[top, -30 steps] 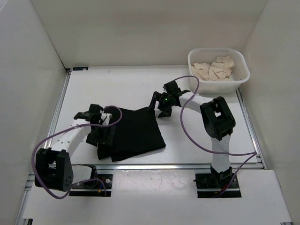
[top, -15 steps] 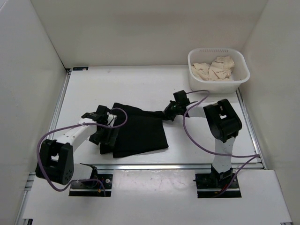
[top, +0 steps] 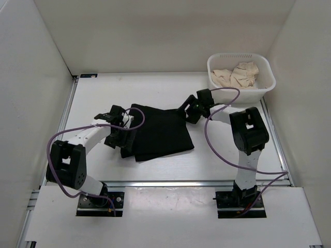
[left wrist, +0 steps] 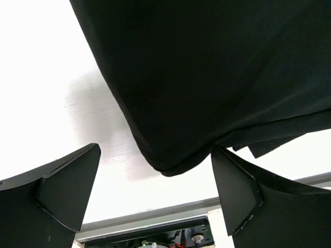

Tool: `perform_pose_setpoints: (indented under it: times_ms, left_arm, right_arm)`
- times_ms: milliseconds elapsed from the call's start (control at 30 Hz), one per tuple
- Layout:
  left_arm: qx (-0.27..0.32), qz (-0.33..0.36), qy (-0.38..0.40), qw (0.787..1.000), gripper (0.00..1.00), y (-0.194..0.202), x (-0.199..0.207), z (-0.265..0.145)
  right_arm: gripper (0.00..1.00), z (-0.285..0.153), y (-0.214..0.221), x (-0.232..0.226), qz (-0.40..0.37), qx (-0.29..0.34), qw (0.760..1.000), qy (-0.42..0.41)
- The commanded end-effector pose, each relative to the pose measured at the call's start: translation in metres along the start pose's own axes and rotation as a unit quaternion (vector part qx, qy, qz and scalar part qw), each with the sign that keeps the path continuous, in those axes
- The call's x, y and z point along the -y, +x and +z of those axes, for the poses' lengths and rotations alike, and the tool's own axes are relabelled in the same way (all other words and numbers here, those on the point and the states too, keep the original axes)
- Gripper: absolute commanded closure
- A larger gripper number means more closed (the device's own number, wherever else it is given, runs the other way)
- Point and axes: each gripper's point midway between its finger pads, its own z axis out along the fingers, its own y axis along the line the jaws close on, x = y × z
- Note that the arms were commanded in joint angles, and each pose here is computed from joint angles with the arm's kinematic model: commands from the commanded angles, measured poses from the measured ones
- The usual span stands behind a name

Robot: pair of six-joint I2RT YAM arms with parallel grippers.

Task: Fold and stack the trousers
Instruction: Fold the trousers

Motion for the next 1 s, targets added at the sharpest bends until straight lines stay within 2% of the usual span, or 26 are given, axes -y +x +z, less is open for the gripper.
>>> perform_pose_setpoints:
  times_ms: [0, 33, 67, 133, 267, 333, 400, 467, 600, 667, 733, 967]
  left_arm:
    - [0.032, 0.004, 0.01, 0.999, 0.0, -0.014, 0.005, -0.014]
    - [0.031, 0.004, 0.01, 0.999, 0.0, -0.012, 0.005, -0.016]
    - [0.043, 0.005, 0.004, 0.999, 0.0, -0.015, 0.004, -0.024]
    - [0.064, 0.001, -0.005, 0.998, 0.0, -0.023, -0.001, -0.037]
    - [0.15, -0.038, -0.042, 0.987, 0.0, -0.051, -0.031, -0.081]
    - [0.181, -0.084, -0.083, 0.976, 0.0, -0.056, -0.064, -0.103]
    - [0.206, -0.117, -0.124, 0.964, 0.0, -0.055, -0.091, -0.122]
    - [0.194, -0.164, -0.173, 0.951, 0.0, -0.038, -0.124, -0.133]
    - [0.14, -0.198, -0.213, 0.946, 0.0, -0.002, -0.141, -0.134]
    - [0.122, -0.215, -0.255, 0.935, 0.0, 0.016, -0.156, -0.135]
    - [0.128, -0.226, -0.269, 0.928, 0.0, 0.023, -0.161, -0.142]
    - [0.174, -0.255, -0.235, 0.922, 0.0, 0.018, -0.162, -0.158]
  right_arm:
    - [0.16, -0.02, -0.013, -0.007, -0.066, 0.011, 0.998, 0.01]
    - [0.05, -0.032, -0.016, -0.017, -0.084, 0.015, 0.996, 0.004]
    - [0.01, -0.042, -0.024, -0.023, -0.115, 0.028, 0.993, 0.01]
    - [0.01, -0.073, -0.027, -0.028, -0.146, 0.031, 0.988, 0.035]
    - [0.01, -0.137, -0.03, -0.039, -0.239, 0.038, 0.968, 0.073]
    - [0.01, -0.17, -0.033, -0.042, -0.252, 0.048, 0.963, 0.086]
    - [0.01, -0.195, -0.029, -0.017, -0.246, 0.024, 0.961, 0.124]
    - [0.01, -0.222, -0.022, 0.004, -0.242, 0.021, 0.958, 0.15]
    - [0.01, -0.261, -0.017, 0.032, -0.246, 0.065, 0.949, 0.184]
    - [0.01, -0.268, -0.015, 0.043, -0.243, 0.075, 0.948, 0.193]
    - [0.01, -0.277, -0.015, 0.053, -0.24, 0.091, 0.945, 0.205]
    - [0.01, -0.282, -0.014, 0.058, -0.241, 0.104, 0.943, 0.206]
